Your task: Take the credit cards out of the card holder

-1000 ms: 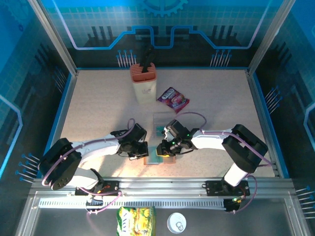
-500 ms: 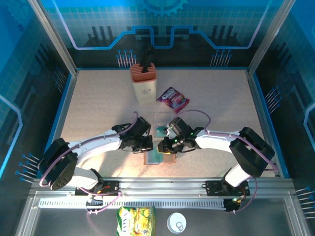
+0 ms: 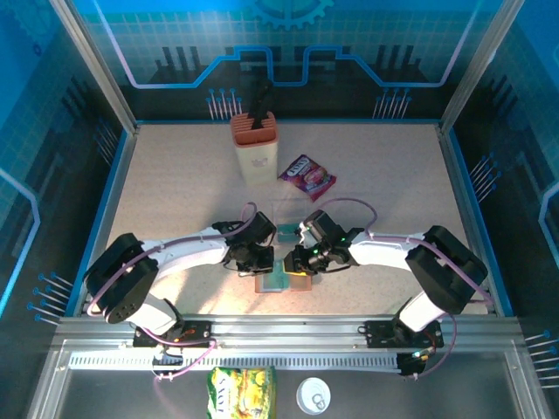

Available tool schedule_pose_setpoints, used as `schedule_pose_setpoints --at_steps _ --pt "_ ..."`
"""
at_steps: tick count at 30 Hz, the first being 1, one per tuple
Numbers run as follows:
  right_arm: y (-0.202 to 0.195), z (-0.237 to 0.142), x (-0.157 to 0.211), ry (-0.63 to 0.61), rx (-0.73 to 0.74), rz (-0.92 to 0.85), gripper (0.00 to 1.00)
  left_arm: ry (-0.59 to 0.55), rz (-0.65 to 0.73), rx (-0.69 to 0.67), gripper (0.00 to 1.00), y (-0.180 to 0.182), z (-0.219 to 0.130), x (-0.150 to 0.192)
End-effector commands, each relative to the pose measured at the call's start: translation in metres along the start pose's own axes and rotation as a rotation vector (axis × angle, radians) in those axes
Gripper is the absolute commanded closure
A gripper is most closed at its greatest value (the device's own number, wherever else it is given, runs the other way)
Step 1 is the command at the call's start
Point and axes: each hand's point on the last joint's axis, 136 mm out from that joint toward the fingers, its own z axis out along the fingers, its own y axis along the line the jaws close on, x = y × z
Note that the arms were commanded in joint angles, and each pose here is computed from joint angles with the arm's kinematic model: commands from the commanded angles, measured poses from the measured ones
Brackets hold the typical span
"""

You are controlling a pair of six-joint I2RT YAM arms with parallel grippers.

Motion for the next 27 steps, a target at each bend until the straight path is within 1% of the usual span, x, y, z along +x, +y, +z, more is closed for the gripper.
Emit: schedule_pose_setpoints --at_steps 1,12,17,27 --pt "-0.006 0.004 0.002 0.019 -0.013 0.024 0.72 0.007 0.015 -0.07 1.0 0.011 0.004 0.005" --pt "-0.011 0.014 0.004 0.033 -0.067 0.054 0.73 0.02 -0.007 -0.106 1.0 0.023 0.012 0.009" --pt "-0.01 0.018 0.005 0.039 -0.097 0.07 0.75 0.024 -0.009 -0.11 1.0 0.025 0.011 0.011" --pt "0.003 0.009 0.002 0.022 -0.136 0.065 0.8 0.01 -0.015 -0.129 1.0 0.03 0.007 0.011"
